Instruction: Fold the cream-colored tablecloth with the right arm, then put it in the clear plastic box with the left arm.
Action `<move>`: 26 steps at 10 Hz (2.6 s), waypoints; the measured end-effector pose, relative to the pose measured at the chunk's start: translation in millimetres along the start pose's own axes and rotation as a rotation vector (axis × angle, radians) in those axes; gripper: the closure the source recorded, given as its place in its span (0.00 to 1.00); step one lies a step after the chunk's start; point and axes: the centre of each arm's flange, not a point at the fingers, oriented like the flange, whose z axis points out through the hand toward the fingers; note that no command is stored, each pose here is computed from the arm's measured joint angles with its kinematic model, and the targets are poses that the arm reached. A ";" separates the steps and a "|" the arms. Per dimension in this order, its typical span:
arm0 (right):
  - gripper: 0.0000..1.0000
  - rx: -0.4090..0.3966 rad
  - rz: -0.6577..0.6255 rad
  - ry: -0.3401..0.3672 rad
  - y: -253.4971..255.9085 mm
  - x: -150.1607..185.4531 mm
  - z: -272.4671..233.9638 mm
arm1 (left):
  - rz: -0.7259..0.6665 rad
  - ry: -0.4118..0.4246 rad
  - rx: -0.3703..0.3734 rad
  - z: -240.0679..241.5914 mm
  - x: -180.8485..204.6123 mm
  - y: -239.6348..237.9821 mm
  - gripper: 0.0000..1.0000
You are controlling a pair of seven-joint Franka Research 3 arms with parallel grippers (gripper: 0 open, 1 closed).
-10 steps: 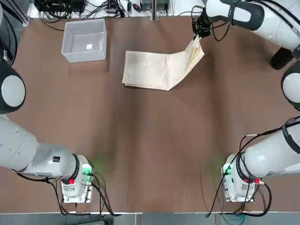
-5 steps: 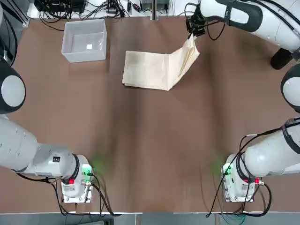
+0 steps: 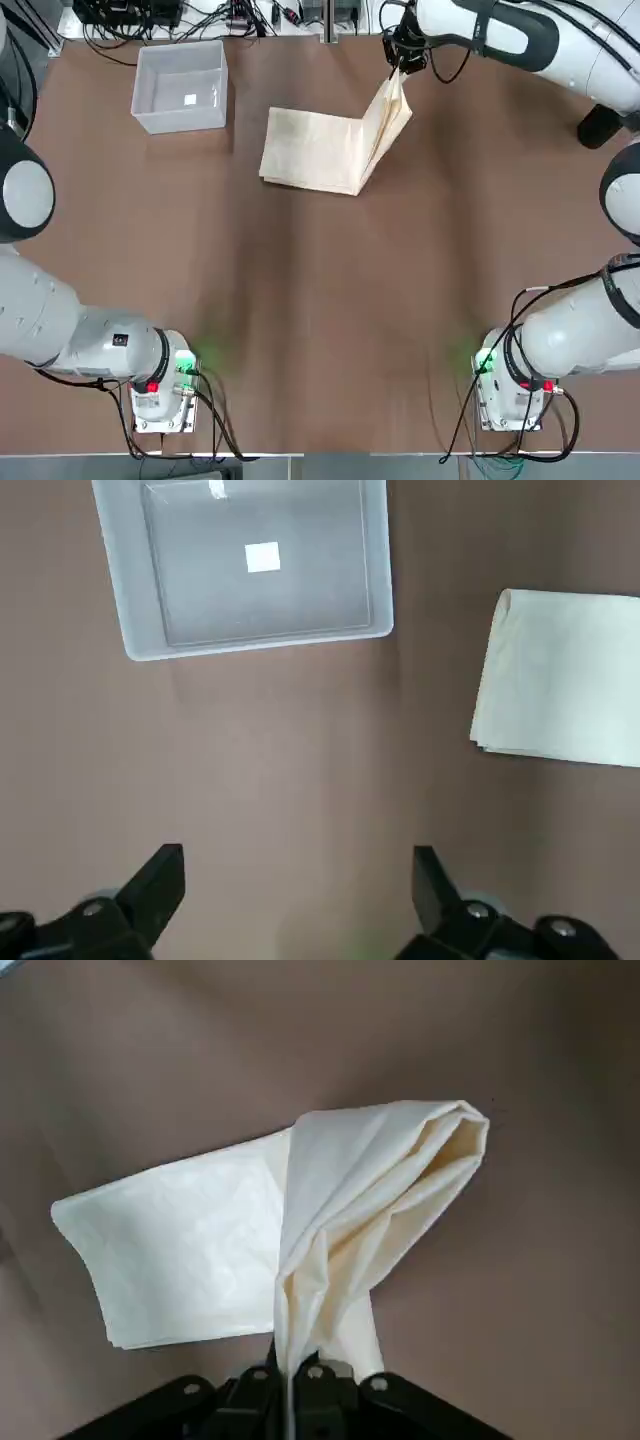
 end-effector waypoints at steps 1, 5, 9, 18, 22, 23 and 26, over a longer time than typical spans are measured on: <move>0.96 -0.003 -0.001 0.000 -2.8 -3.7 1.1 | 0.000 0.000 0.000 0.0 0.0 0.0 0.00; 0.96 -0.028 -0.019 0.014 -19.8 -26.2 9.4 | 0.000 0.000 0.000 0.1 0.0 0.0 0.00; 0.96 -0.033 -0.030 0.034 -33.9 -35.7 33.1 | 0.000 -0.005 0.000 2.7 1.5 0.1 0.00; 0.96 -0.022 0.010 0.048 -76.5 -55.5 58.4 | 0.000 -0.011 0.000 6.5 3.4 0.2 0.00; 0.96 -0.037 0.052 0.070 -92.8 -67.9 75.1 | 0.000 -0.012 0.000 6.5 3.5 0.1 0.00; 0.96 -0.035 0.060 0.073 -97.8 -70.3 78.4 | 0.000 -0.012 0.000 6.5 3.5 0.1 0.00; 0.96 -0.015 0.083 0.069 -111.3 -74.7 79.3 | 0.000 -0.012 0.000 6.5 3.5 0.1 0.00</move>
